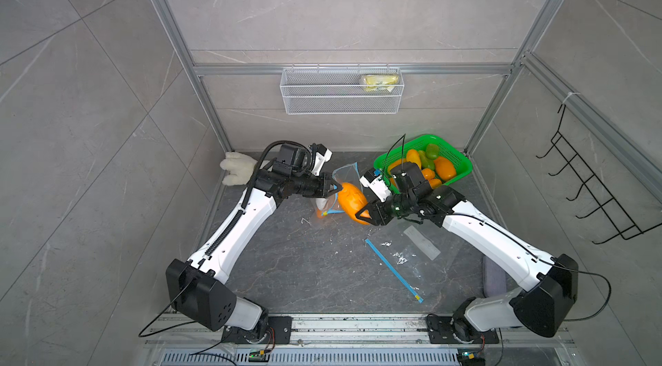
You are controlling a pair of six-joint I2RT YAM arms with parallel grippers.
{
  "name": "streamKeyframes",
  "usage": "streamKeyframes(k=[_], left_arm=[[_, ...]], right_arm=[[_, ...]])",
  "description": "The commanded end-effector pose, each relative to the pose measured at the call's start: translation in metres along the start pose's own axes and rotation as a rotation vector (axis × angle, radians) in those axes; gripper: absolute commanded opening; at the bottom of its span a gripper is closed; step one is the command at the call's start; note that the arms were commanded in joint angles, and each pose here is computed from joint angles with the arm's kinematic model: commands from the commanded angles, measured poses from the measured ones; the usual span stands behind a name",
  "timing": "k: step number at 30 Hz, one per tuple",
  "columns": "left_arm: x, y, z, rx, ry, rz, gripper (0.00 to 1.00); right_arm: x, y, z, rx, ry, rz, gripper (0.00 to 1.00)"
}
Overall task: Place the mango in a zip-top bag and seal the zipper
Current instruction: Place the mango in the zipper food storage bag.
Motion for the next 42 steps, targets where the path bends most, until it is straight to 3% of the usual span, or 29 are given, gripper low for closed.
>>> streamKeyframes(k=[1,9,12,17,22,28,32,42], left_arm=[[-0.006,-0.011,0.009,-0.028,-0.017,-0.065,0.03],[-0.020,-0.019,-0.001,-0.020,0.017,-0.100,0.03],[-0.023,-0.019,-0.001,-0.018,0.016,-0.099,0.03],[-0.026,-0.025,0.005,-0.048,0.002,-0.106,0.03],[-0.028,-0.030,0.011,-0.079,-0.013,-0.121,0.03],[-0.028,-0.029,0.010,-0.089,-0.015,-0.106,0.03],[-0.026,-0.027,0.008,-0.077,-0.016,-0.086,0.03],[-0.009,-0.032,0.018,-0.114,-0.065,-0.038,0.03]], right_arm=[[0.014,-0.002,-0.008,-0.018,-0.041,-0.170,0.15],[0.026,-0.011,-0.031,-0.080,-0.042,-0.355,0.16],[0.032,-0.013,-0.036,-0.110,-0.092,-0.413,0.20],[0.044,-0.018,-0.045,-0.108,-0.189,-0.491,0.41],[0.050,-0.024,-0.058,-0.106,-0.248,-0.546,0.44],[0.053,-0.022,-0.074,-0.084,-0.276,-0.578,0.60],[0.054,-0.021,-0.067,-0.103,-0.294,-0.553,0.67],[0.065,-0.008,-0.025,-0.140,-0.339,-0.472,0.68]])
Point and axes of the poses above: each gripper's point midway between its finger pads, its own z axis back along the fingers, its own y axis along the line the jaws close on, x = y × z, the point moved 7 cm from there along z, back along the fingers, and after that the axes turned 5 degrees about z, right-handed, at the moved point
